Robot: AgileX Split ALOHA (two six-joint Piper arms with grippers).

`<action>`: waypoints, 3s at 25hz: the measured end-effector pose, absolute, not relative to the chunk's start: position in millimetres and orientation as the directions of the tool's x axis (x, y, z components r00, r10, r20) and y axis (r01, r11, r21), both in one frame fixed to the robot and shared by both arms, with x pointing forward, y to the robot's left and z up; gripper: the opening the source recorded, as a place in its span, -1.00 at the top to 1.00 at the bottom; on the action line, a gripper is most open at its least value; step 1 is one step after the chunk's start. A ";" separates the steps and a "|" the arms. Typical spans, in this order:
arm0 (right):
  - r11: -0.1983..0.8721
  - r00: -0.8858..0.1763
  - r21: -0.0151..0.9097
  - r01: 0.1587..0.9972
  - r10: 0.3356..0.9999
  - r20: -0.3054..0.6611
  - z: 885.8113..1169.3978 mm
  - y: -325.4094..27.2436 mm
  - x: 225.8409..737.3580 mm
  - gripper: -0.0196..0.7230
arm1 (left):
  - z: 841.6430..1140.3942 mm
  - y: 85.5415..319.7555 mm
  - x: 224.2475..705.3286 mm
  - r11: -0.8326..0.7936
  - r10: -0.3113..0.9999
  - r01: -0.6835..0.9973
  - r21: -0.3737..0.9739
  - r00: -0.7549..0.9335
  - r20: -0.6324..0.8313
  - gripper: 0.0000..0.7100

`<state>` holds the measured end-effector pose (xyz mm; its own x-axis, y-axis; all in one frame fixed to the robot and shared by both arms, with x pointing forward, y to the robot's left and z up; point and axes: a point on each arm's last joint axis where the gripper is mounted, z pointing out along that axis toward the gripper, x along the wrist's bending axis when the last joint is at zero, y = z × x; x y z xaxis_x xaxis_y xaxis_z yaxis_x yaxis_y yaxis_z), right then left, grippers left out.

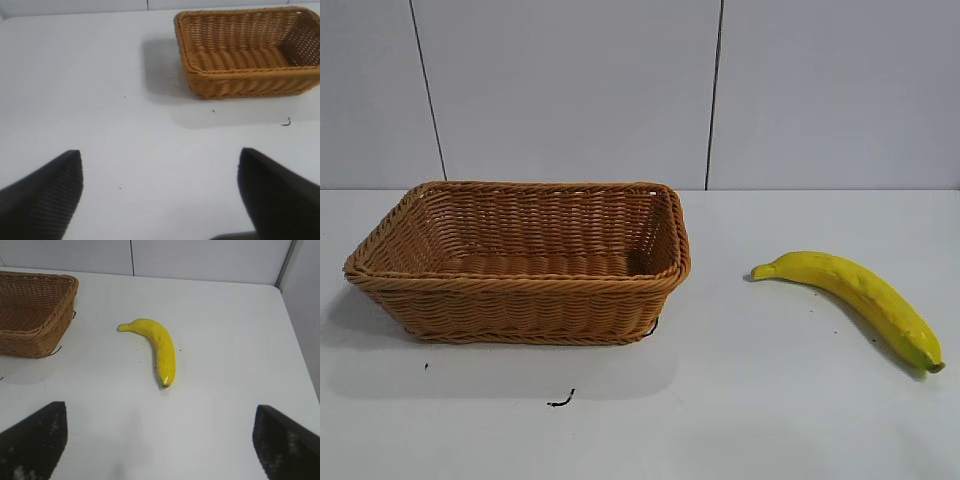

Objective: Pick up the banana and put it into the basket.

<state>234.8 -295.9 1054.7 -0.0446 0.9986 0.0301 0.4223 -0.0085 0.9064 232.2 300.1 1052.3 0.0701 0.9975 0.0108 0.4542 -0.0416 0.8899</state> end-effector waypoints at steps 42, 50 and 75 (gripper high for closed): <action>0.209 -0.206 0.274 0.939 0.978 -0.041 1046.2 -289.6 562.1 -0.91 | 1052.3 300.1 232.2 -0.042 0.997 0.454 0.890 0.070 0.011 -0.79; 0.303 -0.298 0.230 0.925 0.953 -0.055 1001.9 -288.3 616.4 -0.91 | 1052.3 300.1 232.2 -0.042 0.997 0.454 0.890 0.070 0.011 -0.79; 0.272 -0.274 0.112 0.956 0.962 0.003 887.6 -279.0 645.1 -0.91 | 1052.3 300.1 232.2 -0.042 0.997 0.454 0.890 0.070 0.011 -0.79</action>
